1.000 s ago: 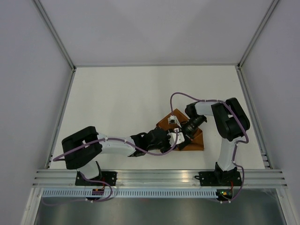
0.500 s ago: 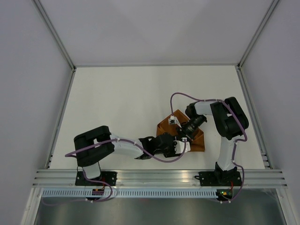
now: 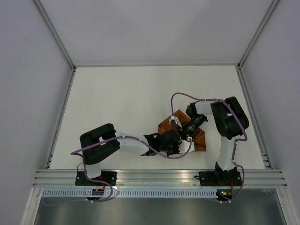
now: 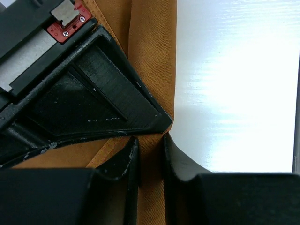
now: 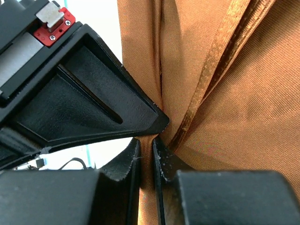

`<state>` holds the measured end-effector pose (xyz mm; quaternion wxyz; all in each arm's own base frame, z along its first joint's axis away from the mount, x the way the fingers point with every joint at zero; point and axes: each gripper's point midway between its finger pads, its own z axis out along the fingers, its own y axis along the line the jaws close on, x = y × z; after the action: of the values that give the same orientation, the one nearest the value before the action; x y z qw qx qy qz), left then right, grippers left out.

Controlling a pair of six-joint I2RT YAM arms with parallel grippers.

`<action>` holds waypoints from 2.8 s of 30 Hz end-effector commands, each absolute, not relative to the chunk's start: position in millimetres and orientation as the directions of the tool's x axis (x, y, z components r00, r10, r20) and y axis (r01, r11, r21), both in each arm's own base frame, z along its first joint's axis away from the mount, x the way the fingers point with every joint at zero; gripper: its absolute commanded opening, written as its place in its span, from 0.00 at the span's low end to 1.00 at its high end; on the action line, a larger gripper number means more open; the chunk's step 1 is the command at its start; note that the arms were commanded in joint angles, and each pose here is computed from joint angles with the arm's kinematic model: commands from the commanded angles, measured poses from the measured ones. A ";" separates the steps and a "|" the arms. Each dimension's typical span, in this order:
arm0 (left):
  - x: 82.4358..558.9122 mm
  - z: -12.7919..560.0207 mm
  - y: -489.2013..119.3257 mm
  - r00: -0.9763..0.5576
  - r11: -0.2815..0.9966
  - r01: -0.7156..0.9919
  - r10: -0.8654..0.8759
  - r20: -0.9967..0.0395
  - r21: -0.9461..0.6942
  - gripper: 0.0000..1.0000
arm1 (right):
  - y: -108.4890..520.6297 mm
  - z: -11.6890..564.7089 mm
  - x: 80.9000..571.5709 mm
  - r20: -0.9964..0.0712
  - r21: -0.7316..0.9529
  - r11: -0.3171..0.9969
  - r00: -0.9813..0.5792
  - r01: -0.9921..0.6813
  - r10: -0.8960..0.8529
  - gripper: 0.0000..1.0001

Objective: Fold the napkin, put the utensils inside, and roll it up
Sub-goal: Roll the napkin with the utensil

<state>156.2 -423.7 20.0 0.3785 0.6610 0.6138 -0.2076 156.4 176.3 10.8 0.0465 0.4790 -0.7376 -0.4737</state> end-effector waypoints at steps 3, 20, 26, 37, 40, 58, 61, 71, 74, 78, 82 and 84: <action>148.6 -6.9 -412.3 0.040 0.015 0.997 0.708 -0.705 0.072 0.02 | 160.3 -26.2 183.1 -0.417 0.580 0.079 -0.379 -0.811 -0.826 0.25; 163.7 -22.9 -393.3 -0.283 0.119 0.950 0.722 -0.631 -0.289 0.02 | 155.2 26.8 251.7 -0.518 0.343 0.269 -0.420 -0.900 -0.745 0.47; 167.3 -30.4 -388.4 -0.378 0.153 0.903 0.725 -0.576 -0.401 0.02 | 144.8 44.6 266.5 -0.561 0.317 0.310 -0.441 -0.896 -0.701 0.51; 167.1 -40.3 -382.9 -0.456 0.187 0.850 0.728 -0.512 -0.492 0.02 | 141.0 73.7 278.3 -0.629 0.379 0.278 -0.466 -0.883 -0.622 0.57; 165.5 -43.4 -381.6 -0.482 0.197 0.828 0.727 -0.489 -0.525 0.02 | 137.5 79.2 283.7 -0.641 0.368 0.287 -0.465 -0.884 -0.611 0.57; 187.7 -42.5 -368.7 -0.658 0.284 0.646 0.678 -0.327 -0.709 0.02 | 136.6 87.0 264.4 -0.726 -0.104 0.295 -0.131 -0.950 -0.675 0.59; 188.5 -41.9 -368.1 -0.672 0.290 0.620 0.675 -0.303 -0.729 0.02 | 149.9 77.7 249.7 -0.709 -0.197 0.250 -0.039 -0.948 -0.704 0.60; 190.4 -44.5 -369.8 -0.692 0.307 0.577 0.676 -0.253 -0.757 0.02 | 177.0 49.7 215.1 -0.641 -0.313 0.123 0.114 -0.942 -0.759 0.62; 190.6 -44.5 -370.3 -0.694 0.309 0.573 0.676 -0.249 -0.759 0.02 | 182.6 42.5 209.9 -0.620 -0.338 0.086 0.153 -0.937 -0.770 0.62; 190.9 -43.3 -370.4 -0.695 0.308 0.570 0.675 -0.248 -0.762 0.02 | 187.0 32.5 207.9 -0.589 -0.352 0.057 0.174 -0.934 -0.789 0.62; 189.3 -42.5 -370.1 -0.694 0.301 0.567 0.677 -0.247 -0.767 0.03 | 191.9 27.5 208.0 -0.584 -0.352 0.051 0.176 -0.935 -0.793 0.61; 188.0 -42.1 -369.8 -0.691 0.298 0.567 0.679 -0.246 -0.768 0.05 | 192.8 23.2 206.8 -0.580 -0.339 0.048 0.169 -0.939 -0.797 0.59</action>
<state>195.4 -398.9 15.7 -0.0214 0.4128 0.7367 -0.5351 197.8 188.8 22.6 -0.3302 0.6887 -0.6348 -0.1166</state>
